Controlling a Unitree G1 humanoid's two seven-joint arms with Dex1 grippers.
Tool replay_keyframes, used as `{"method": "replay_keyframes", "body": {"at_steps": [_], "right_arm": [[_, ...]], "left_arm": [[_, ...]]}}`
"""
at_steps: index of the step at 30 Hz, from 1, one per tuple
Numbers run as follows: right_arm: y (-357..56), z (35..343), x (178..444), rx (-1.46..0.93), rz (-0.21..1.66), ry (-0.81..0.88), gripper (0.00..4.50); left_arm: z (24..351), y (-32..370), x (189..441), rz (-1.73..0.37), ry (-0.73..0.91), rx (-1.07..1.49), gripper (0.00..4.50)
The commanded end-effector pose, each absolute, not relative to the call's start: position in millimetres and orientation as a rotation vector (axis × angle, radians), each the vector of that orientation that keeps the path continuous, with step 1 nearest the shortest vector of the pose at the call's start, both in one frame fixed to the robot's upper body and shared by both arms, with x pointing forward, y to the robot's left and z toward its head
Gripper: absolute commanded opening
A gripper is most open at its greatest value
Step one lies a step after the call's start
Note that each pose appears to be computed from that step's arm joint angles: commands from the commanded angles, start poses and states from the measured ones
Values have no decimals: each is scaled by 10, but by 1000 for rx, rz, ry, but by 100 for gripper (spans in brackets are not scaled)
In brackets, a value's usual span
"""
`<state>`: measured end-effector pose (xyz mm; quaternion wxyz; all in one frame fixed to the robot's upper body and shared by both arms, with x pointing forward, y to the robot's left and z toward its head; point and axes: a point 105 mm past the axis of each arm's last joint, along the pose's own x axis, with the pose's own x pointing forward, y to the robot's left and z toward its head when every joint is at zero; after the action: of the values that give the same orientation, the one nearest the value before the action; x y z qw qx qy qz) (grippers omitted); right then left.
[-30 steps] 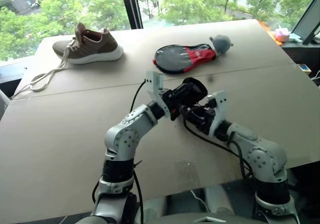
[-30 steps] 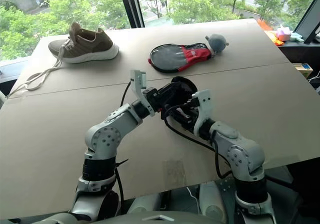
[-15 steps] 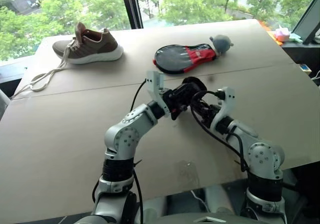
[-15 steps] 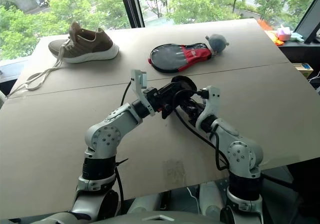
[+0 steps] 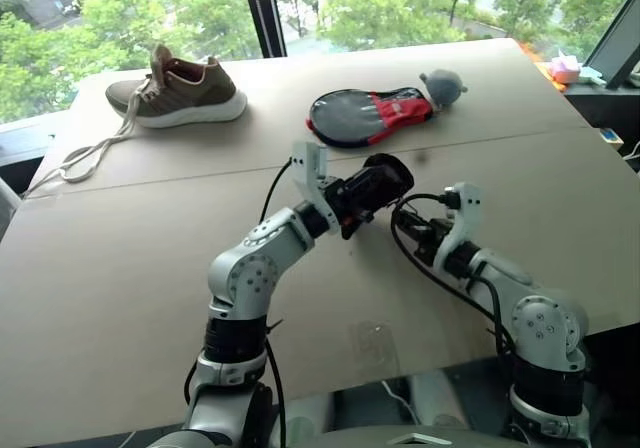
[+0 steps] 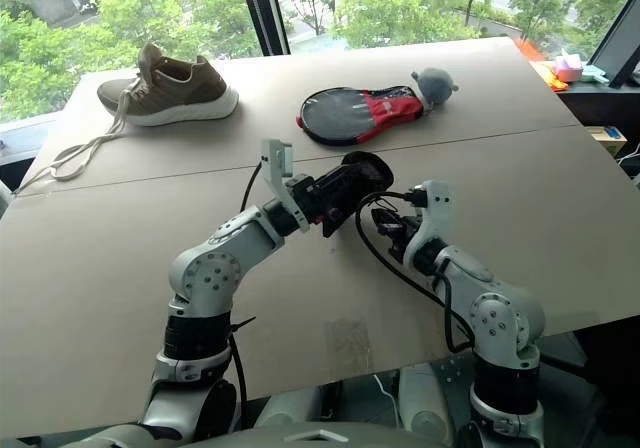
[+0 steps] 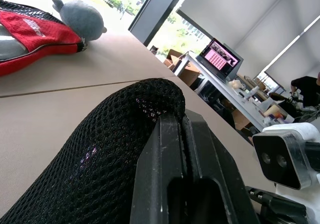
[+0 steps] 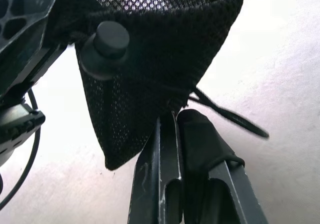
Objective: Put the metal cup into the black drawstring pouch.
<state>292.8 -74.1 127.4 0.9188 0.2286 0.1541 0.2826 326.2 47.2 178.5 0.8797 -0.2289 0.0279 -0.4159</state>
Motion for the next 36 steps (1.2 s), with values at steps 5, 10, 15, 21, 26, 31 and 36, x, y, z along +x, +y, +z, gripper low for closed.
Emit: {"method": "replay_keyframes", "body": {"at_steps": [5,10,15,21,26,31,36], "right_arm": [[-745,1439,2768,381,664,246,10],[-808,1456,2795,328,644,216,134],[-888,1496,2781,100,698,171,165],[-907,1508,2896,-92,702,94,165],[-861,1500,2974,-130,709,51,165],[-852,1462,3072,-144,704,34,165],[-875,1472,3118,-194,704,12,165]], "left_arm": [[1916,452,3268,-901,16,-485,0],[1905,465,3267,-904,19,-493,0],[1906,502,3283,-907,24,-533,0],[1894,480,3258,-926,38,-562,0],[1897,473,3246,-932,41,-567,0],[1897,473,3234,-934,42,-566,0],[1898,478,3222,-931,41,-567,0]]}}
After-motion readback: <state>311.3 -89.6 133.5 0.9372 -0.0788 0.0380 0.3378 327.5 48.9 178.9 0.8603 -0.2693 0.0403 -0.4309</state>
